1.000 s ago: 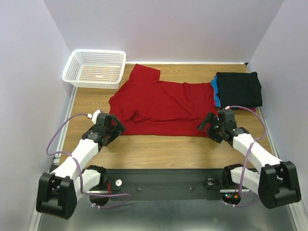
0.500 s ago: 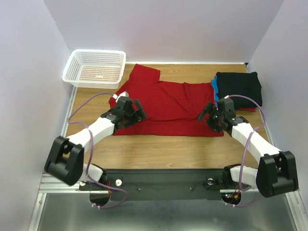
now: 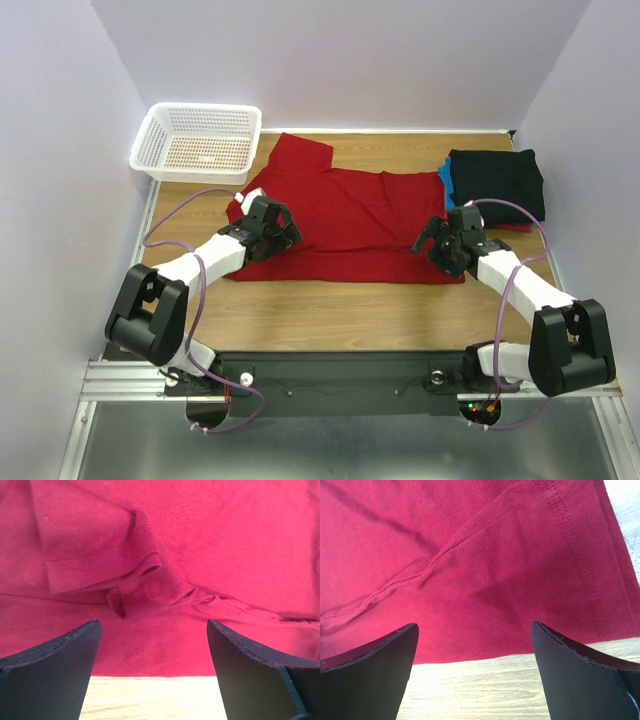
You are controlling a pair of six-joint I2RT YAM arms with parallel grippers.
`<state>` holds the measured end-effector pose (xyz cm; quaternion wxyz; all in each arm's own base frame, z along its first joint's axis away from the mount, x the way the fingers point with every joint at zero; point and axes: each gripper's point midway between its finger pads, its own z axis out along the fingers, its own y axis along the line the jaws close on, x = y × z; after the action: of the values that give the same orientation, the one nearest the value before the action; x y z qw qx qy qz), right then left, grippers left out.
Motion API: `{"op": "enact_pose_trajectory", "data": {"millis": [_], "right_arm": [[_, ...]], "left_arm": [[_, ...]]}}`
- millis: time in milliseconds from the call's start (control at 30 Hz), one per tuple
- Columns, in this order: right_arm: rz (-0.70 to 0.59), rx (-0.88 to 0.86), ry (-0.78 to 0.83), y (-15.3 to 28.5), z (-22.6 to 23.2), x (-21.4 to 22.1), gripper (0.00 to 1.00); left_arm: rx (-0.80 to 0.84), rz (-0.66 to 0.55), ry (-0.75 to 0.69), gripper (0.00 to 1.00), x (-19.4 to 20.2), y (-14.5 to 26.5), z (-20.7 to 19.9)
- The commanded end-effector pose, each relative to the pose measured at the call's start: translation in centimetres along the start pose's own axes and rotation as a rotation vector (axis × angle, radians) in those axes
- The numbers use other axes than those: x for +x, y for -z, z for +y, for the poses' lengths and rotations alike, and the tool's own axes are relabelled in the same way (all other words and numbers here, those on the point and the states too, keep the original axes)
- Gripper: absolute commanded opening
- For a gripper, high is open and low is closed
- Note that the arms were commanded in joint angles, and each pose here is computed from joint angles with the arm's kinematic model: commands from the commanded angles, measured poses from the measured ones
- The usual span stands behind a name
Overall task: Fold and stack the t-shirts
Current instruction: Fold the tshirt
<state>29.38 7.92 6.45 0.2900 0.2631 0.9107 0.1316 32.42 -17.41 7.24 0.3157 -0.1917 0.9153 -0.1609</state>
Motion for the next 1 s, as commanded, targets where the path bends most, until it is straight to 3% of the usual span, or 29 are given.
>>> {"op": "enact_pose_trajectory", "data": {"millis": [0,233,600,800,967], "right_arm": [[-0.038,0.002,0.018,0.0,0.5,-1.1,1.00],[-0.046,0.011,0.033,0.0,0.4,-1.3,1.00],[-0.074,0.017,0.038,0.3,0.3,-1.9,1.00],[-0.109,0.018,0.044,0.8,0.3,-2.6,1.00],[-0.109,0.018,0.044,0.9,0.3,-2.6,1.00]], "left_arm": [[-0.029,-0.050,-0.039,0.98,-1.9,-0.7,-0.4],[-0.011,-0.074,-0.019,0.98,-2.9,-2.1,-1.4],[-0.047,-0.137,-0.046,0.98,-8.9,-6.1,-1.3],[0.040,-0.172,-0.077,0.98,-13.1,-7.0,-4.9],[0.041,-0.151,-0.098,0.98,-13.2,-7.3,-5.3]]}}
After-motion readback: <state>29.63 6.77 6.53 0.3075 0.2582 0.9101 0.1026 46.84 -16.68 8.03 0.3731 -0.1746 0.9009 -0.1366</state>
